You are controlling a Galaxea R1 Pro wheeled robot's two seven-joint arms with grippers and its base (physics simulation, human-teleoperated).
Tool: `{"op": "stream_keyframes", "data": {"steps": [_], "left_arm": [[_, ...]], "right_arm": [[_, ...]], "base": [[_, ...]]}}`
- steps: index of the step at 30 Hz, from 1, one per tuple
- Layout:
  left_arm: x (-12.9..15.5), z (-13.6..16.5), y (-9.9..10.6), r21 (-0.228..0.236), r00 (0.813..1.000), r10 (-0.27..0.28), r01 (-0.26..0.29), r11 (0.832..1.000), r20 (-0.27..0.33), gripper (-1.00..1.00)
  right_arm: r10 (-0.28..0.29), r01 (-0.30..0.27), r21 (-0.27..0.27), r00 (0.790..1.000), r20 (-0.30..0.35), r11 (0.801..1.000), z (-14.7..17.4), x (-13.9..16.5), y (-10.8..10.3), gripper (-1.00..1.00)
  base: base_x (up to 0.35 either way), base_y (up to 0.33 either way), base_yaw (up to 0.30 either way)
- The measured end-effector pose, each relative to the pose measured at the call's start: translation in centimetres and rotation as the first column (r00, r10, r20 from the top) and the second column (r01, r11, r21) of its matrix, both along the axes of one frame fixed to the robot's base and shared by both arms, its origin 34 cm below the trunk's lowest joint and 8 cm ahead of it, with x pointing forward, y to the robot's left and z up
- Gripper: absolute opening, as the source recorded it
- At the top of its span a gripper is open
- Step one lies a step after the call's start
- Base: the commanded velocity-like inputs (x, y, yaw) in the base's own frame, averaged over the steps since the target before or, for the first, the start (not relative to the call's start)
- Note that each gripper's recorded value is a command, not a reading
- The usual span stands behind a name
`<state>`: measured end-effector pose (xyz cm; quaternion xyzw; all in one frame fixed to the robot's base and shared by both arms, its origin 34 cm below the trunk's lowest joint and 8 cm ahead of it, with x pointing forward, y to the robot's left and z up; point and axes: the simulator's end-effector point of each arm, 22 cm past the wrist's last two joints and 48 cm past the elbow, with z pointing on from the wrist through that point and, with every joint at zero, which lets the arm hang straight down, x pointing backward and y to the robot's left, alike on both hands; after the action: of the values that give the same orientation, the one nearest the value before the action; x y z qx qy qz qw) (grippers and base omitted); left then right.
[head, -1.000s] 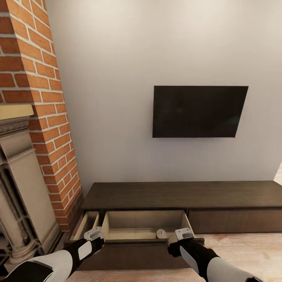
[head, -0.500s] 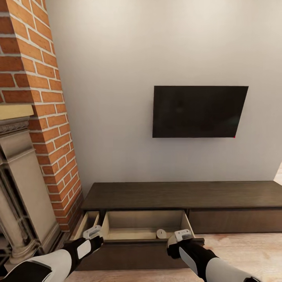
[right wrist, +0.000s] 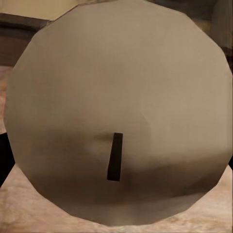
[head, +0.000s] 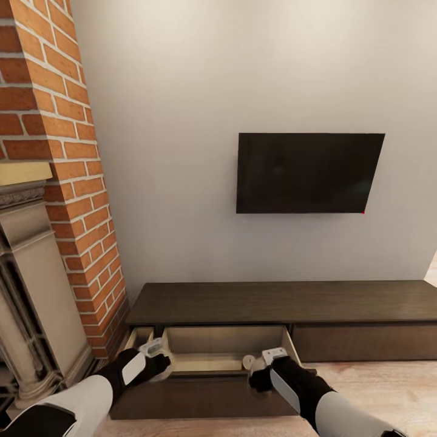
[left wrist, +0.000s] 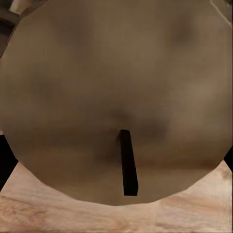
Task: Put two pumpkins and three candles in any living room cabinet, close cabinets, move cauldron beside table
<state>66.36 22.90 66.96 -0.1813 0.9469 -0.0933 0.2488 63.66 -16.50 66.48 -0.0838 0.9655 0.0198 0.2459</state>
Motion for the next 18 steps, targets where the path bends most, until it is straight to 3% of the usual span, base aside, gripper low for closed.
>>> {"op": "stream_keyframes", "data": {"steps": [2, 5, 13, 18], "left_arm": [[0.1, 1.0, -1.3, -0.027, 0.998, -0.044, 0.043, 0.999, -0.034, -1.00], [-0.4, 1.3, -2.0, -0.037, 0.993, -0.083, 0.081, 0.996, -0.078, -1.00], [-1.6, 1.4, -2.8, -0.062, 0.979, -0.131, 0.122, 0.991, -0.158, -1.00], [0.1, 4.5, -3.3, -0.074, 0.968, -0.174, 0.163, 0.984, -0.181, -1.00]], "right_arm": [[-0.032, 0.036, 0.054, 0.997, -0.068, 0.998, 0.4, -0.5, 0.9, -1.00], [-0.076, 0.087, 0.125, 0.993, -0.092, 0.988, 2.5, 1.0, 2.0, -1.00], [-0.085, 0.102, 0.168, 0.991, -0.103, 0.981, 6.8, 4.0, 3.0, -1.00], [-0.072, 0.085, 0.177, 0.994, -0.076, 0.980, 9.0, 5.6, 4.2, -1.00]], "base": [[0.000, 0.000, 0.000], [0.000, 0.000, 0.000], [0.000, 0.000, 0.000], [0.000, 0.000, 0.000]]}}
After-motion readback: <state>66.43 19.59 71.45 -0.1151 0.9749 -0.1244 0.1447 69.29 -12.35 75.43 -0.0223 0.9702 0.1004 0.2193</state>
